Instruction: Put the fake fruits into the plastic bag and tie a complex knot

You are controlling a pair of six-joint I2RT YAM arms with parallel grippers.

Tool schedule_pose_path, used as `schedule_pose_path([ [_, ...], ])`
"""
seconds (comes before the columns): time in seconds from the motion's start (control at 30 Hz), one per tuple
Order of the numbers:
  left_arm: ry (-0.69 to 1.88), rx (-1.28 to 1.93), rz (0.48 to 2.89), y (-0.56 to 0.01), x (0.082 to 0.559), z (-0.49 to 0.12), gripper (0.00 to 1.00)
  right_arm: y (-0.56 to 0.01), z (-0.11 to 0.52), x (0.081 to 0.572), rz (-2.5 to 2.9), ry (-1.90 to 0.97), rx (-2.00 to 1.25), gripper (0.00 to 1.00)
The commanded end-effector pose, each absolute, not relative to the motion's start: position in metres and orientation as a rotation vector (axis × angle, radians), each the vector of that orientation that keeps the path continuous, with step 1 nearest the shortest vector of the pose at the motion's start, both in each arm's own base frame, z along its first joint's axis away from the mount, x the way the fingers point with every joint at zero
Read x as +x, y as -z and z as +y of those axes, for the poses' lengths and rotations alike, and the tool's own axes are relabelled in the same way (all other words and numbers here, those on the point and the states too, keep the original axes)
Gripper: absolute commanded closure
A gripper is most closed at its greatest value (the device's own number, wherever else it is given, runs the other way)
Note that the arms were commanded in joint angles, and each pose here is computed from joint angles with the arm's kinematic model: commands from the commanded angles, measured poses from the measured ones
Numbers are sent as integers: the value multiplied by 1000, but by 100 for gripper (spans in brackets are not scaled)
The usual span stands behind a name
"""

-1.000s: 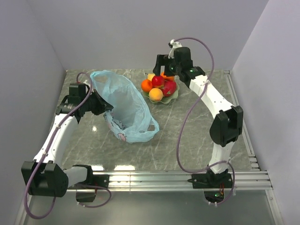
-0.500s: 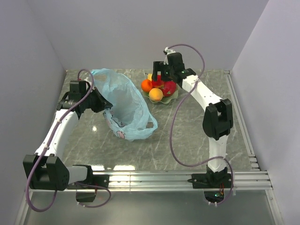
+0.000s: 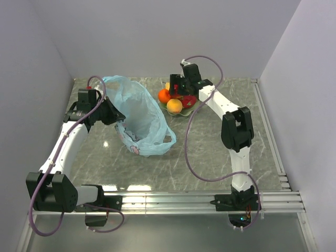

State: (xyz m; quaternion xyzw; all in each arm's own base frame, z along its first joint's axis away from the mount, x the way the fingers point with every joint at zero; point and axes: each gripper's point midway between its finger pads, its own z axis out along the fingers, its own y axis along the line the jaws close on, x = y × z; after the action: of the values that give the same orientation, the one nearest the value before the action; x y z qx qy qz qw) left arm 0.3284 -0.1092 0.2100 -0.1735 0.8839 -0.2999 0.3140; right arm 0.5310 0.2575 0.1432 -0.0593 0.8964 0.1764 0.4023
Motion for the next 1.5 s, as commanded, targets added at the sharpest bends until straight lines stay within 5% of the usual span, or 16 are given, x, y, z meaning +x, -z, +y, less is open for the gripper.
schedule_pose_path([
  [0.0, 762, -407, 2280, -227, 331, -105, 97, -166, 267, 542, 2200, -469, -143, 6],
  [0.27, 745, -397, 2282, -227, 333, -103, 100, -187, 268, 529, 2186, -518, -163, 29],
  [0.4, 755, -397, 2284, -227, 333, -104, 100, -246, 263, 510, 2096, -553, -193, 44],
  [0.67, 849, -326, 2277, -238, 331, -116, 100, -352, 290, 418, 1829, -841, -565, 54],
  [0.93, 977, -373, 2305, -239, 330, -120, 100, -336, 361, 319, 1669, -941, -1051, 56],
  [1.03, 985, -377, 2316, -238, 328, -118, 100, -308, 383, 304, 1690, -919, -1154, 55],
  [1.27, 975, -387, 2326, -234, 323, -109, 100, -276, 411, 308, 1796, -838, -1236, 7],
  [1.47, 978, -413, 2327, -229, 322, -107, 100, -330, 378, 315, 1769, -933, -1042, 2],
])
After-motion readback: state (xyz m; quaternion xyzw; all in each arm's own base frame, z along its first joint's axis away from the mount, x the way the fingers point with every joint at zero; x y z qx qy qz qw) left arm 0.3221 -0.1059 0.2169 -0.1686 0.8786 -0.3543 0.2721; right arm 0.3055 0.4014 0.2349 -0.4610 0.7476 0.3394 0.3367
